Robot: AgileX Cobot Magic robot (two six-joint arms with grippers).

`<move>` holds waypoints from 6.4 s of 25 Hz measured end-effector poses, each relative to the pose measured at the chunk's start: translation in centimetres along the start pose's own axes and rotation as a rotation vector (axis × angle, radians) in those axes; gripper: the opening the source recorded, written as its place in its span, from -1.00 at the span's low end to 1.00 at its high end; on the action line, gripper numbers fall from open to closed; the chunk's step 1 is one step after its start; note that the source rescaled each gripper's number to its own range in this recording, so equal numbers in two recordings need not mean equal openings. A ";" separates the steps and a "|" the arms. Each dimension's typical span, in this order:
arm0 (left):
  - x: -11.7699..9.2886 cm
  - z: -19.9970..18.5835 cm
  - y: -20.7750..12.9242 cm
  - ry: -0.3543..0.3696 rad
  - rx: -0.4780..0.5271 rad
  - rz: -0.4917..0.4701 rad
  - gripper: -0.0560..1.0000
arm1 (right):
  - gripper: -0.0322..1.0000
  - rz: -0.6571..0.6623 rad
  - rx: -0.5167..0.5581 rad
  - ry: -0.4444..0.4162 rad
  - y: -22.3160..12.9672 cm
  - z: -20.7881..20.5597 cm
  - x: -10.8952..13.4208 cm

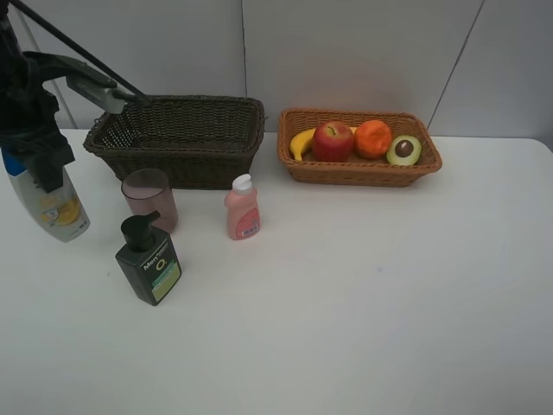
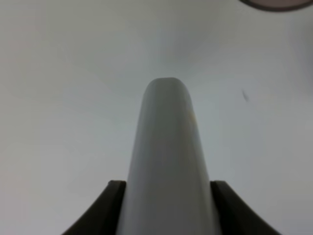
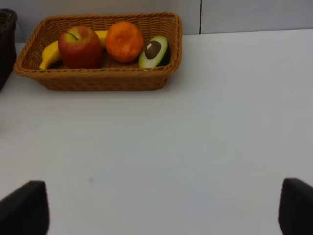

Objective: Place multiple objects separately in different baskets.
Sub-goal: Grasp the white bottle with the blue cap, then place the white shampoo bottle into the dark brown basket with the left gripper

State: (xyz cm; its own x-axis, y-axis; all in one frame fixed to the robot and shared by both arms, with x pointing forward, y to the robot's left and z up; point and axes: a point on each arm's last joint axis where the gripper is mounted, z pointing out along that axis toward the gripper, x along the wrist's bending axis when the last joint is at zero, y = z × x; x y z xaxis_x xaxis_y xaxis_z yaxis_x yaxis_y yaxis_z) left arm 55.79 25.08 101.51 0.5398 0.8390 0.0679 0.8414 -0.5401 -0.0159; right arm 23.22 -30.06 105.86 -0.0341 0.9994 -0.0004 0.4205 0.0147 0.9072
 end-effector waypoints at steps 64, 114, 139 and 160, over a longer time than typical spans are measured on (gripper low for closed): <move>5.0 2.2 11.9 0.288 -0.328 0.531 0.00 | 1.00 0.001 0.000 0.000 0.0 0.0 0.0; 5.3 2.7 12.1 0.306 -0.324 0.520 0.79 | 1.00 0.001 0.000 0.000 0.0 0.0 0.0; 5.1 2.8 11.8 0.290 -0.287 0.578 0.86 | 1.00 0.001 0.000 0.000 0.0 0.0 0.0; 4.1 -2.7 9.2 0.222 -0.286 0.482 0.88 | 1.00 0.001 0.000 0.000 0.0 0.0 0.0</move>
State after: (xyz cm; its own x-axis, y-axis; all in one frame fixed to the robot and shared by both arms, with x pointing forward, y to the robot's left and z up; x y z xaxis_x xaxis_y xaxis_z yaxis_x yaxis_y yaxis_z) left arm 65.71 23.39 104.37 0.8153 0.4779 0.3269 0.4468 -0.8784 0.1698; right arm 23.22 -30.06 105.86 -0.0338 0.9994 0.0002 0.4205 0.0140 0.9072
